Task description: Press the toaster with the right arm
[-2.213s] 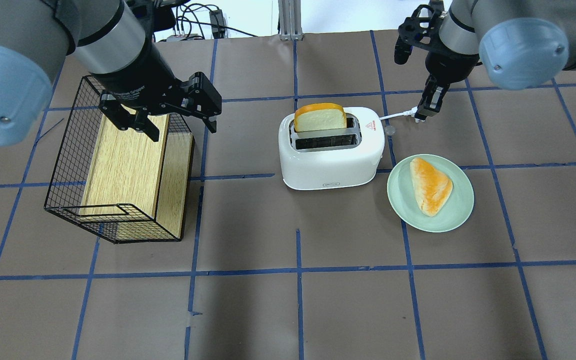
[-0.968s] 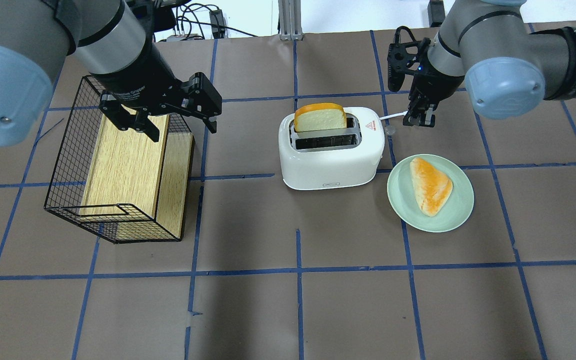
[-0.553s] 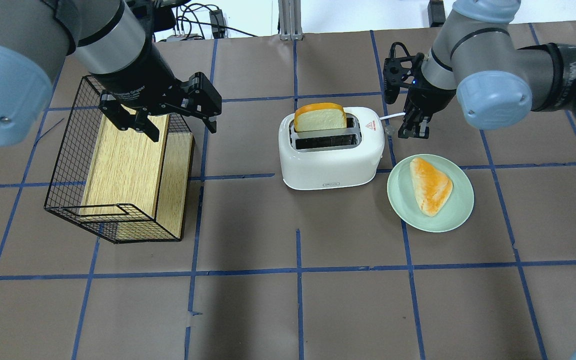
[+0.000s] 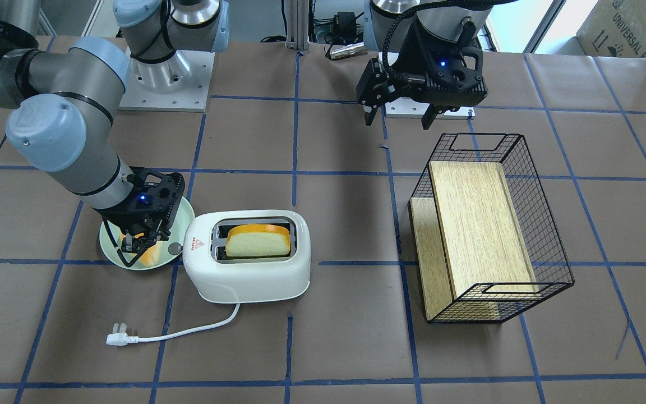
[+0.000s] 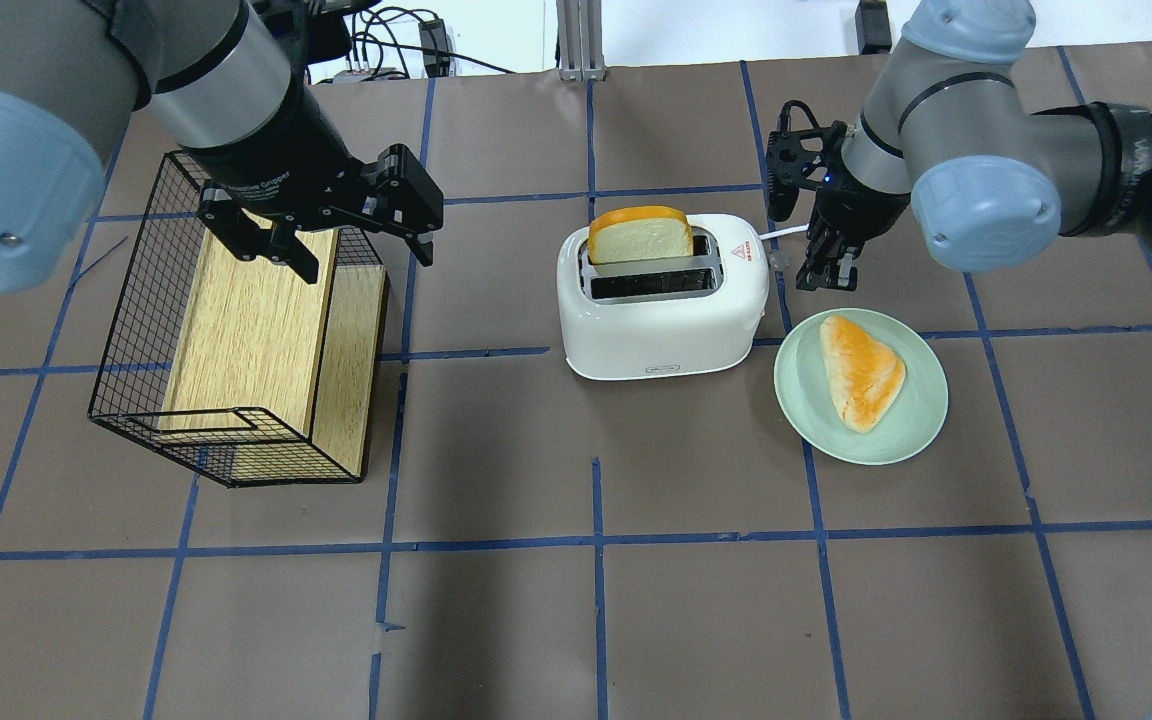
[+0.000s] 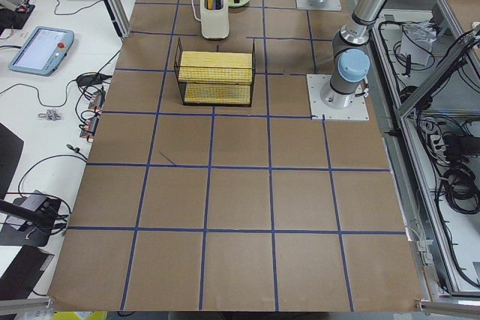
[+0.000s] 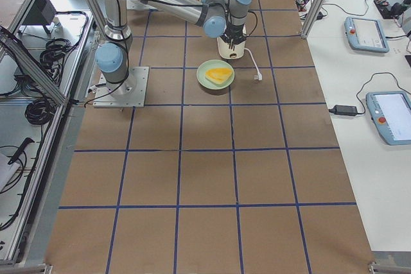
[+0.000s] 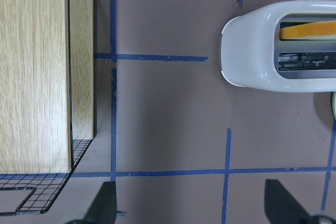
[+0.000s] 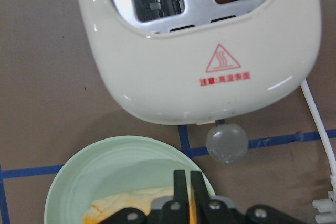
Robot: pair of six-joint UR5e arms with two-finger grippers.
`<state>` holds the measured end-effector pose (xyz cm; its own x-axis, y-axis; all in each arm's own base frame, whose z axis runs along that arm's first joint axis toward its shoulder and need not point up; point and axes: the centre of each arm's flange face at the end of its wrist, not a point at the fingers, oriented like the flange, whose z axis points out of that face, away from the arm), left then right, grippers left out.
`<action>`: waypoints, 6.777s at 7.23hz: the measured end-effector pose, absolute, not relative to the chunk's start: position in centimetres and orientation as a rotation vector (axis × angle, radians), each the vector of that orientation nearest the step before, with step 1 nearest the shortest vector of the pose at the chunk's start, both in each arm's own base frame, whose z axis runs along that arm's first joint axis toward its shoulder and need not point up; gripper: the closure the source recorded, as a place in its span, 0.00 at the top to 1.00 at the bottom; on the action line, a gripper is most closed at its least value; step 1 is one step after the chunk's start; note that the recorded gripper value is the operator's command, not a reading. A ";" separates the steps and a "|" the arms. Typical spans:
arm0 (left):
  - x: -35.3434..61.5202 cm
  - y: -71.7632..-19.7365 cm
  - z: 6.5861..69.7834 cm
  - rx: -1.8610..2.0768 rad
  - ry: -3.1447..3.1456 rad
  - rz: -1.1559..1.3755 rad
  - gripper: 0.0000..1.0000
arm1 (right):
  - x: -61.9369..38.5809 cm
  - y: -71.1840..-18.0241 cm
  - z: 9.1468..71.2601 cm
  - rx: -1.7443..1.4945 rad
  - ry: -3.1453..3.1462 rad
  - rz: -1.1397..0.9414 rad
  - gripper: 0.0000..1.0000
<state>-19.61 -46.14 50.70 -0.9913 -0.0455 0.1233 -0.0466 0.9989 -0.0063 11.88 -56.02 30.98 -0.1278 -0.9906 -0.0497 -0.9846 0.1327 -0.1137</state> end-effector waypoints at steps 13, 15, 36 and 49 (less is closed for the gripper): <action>-19.6 -46.1 50.7 0.070 -3.017 0.014 1.00 | 14.5 -55.7 27.2 -2.208 2.083 -0.100 0.22; -19.6 -46.1 50.7 0.070 -3.017 0.013 1.00 | 14.5 -55.6 26.7 -2.202 2.080 -0.089 0.22; -19.7 -46.1 50.7 0.069 -3.017 0.013 1.00 | 14.0 -55.0 28.8 -2.159 2.179 -0.110 0.64; -19.6 -46.1 50.7 0.070 -3.016 0.014 1.00 | 12.9 -44.1 49.2 -0.144 3.126 0.105 1.00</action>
